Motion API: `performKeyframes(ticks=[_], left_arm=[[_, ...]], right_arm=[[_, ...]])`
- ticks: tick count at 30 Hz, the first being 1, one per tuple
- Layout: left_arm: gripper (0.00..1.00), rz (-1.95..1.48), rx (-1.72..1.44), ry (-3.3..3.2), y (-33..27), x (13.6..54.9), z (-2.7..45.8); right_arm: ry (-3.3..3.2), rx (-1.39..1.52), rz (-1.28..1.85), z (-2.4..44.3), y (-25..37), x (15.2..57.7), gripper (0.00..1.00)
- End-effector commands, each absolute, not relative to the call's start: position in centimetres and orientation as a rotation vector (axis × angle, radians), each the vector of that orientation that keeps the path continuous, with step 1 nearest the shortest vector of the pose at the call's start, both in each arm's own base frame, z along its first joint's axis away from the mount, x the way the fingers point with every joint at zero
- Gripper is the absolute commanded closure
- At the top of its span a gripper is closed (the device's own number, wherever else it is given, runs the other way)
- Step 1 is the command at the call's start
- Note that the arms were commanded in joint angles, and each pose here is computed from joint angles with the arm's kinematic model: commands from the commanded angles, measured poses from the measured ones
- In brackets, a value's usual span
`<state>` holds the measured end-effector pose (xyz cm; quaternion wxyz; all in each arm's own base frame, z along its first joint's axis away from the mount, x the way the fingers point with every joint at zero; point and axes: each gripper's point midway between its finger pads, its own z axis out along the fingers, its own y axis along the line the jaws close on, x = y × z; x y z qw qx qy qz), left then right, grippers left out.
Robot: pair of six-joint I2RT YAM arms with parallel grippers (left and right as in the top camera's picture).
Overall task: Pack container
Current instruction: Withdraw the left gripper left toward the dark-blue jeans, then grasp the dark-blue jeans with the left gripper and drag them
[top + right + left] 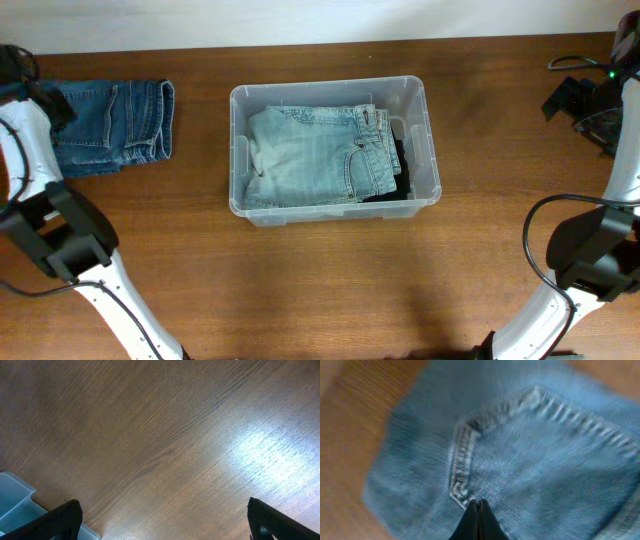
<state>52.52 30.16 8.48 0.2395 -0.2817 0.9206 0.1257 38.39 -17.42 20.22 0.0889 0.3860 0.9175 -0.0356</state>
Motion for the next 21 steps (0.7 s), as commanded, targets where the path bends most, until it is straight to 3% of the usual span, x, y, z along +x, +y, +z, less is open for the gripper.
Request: performKeyframes(ticks=[1, 7, 12, 21], left_arm=[[0.99, 0.341, -0.676, 2.611, 29.5, 52.6, 5.3], [1.00, 0.300, -0.683, 2.686, 28.6, 51.5, 3.6], [0.99, -0.097, -0.646, 2.747, 23.4, 51.6, 2.8], [0.99, -0.207, -0.768, 2.905, 17.9, 49.0, 1.9]], right_arm=[[2.726, 1.171, -0.123, 20.0, -17.7, 38.2, 0.02], [2.726, 1.172, -0.124, 20.0, -17.7, 38.2, 0.02], [2.726, 1.171, -0.123, 20.0, -17.7, 38.2, 0.02], [2.726, 1.172, -0.124, 20.0, -17.7, 38.2, 0.02]])
